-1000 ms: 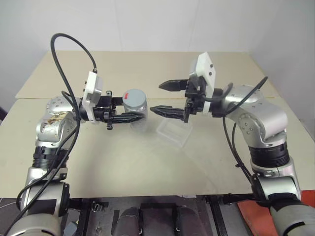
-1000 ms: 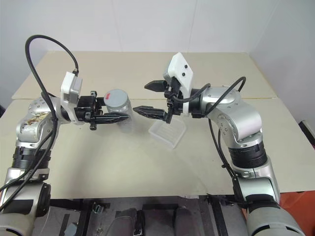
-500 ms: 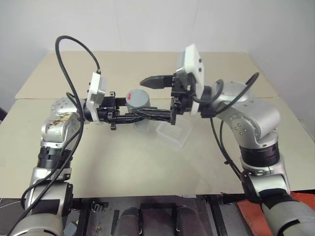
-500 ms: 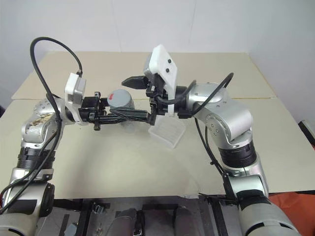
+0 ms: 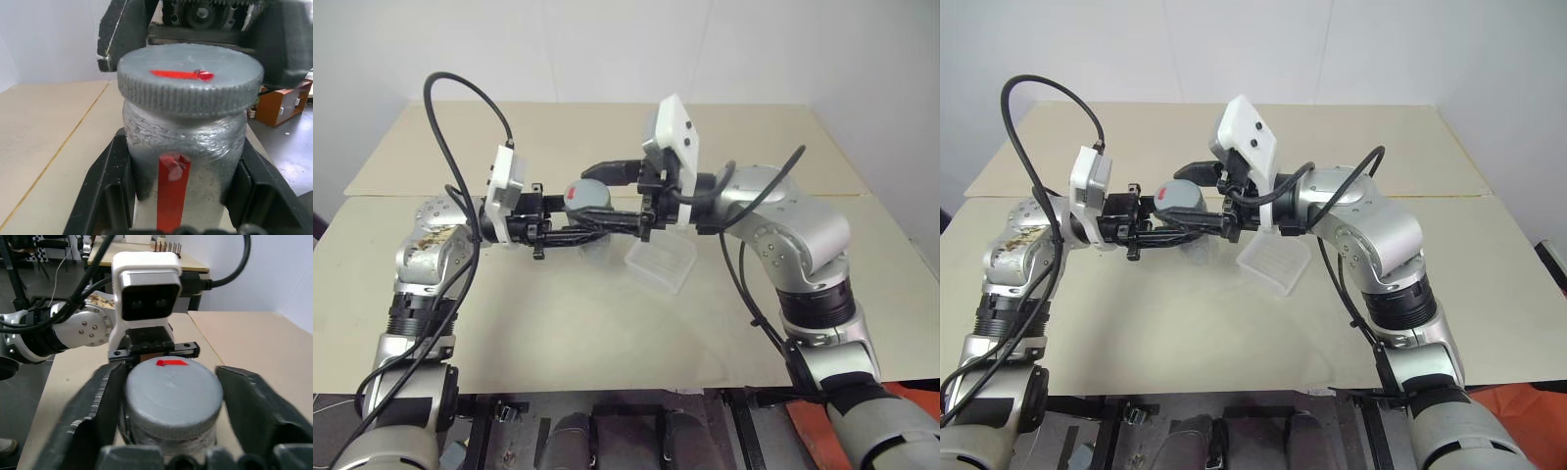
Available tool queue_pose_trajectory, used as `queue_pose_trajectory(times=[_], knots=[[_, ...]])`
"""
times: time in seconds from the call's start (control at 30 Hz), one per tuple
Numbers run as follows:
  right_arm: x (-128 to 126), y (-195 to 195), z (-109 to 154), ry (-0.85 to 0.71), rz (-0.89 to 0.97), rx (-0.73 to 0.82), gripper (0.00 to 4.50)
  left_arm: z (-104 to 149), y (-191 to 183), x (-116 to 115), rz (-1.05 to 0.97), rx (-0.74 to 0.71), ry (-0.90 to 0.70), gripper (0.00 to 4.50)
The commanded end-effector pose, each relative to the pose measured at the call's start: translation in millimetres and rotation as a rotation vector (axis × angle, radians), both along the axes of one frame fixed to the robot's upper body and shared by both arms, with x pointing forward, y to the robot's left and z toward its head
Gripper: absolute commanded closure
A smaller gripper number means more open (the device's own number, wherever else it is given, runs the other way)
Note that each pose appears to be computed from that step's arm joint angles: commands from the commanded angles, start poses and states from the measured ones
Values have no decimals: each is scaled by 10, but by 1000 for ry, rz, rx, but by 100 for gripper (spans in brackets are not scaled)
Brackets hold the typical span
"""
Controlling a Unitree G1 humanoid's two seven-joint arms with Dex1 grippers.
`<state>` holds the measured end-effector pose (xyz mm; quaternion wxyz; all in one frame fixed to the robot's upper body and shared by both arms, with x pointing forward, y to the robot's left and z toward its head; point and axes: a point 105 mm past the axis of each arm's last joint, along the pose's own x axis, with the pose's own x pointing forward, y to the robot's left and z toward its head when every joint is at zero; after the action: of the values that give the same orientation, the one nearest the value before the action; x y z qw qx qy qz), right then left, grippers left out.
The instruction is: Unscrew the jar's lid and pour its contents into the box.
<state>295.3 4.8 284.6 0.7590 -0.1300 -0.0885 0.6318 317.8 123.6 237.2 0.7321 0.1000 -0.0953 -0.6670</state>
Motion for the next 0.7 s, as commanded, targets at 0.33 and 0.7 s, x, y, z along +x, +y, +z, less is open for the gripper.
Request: queue_pose_trajectory(times=[0.33,0.7], knots=[[93,-264,379,39,-87,134,177,-7,-17,-48,-11,27,-34,238],[138,-618,404,45,-226,170,177,-30,-5,-58,-16,34,-12,238]])
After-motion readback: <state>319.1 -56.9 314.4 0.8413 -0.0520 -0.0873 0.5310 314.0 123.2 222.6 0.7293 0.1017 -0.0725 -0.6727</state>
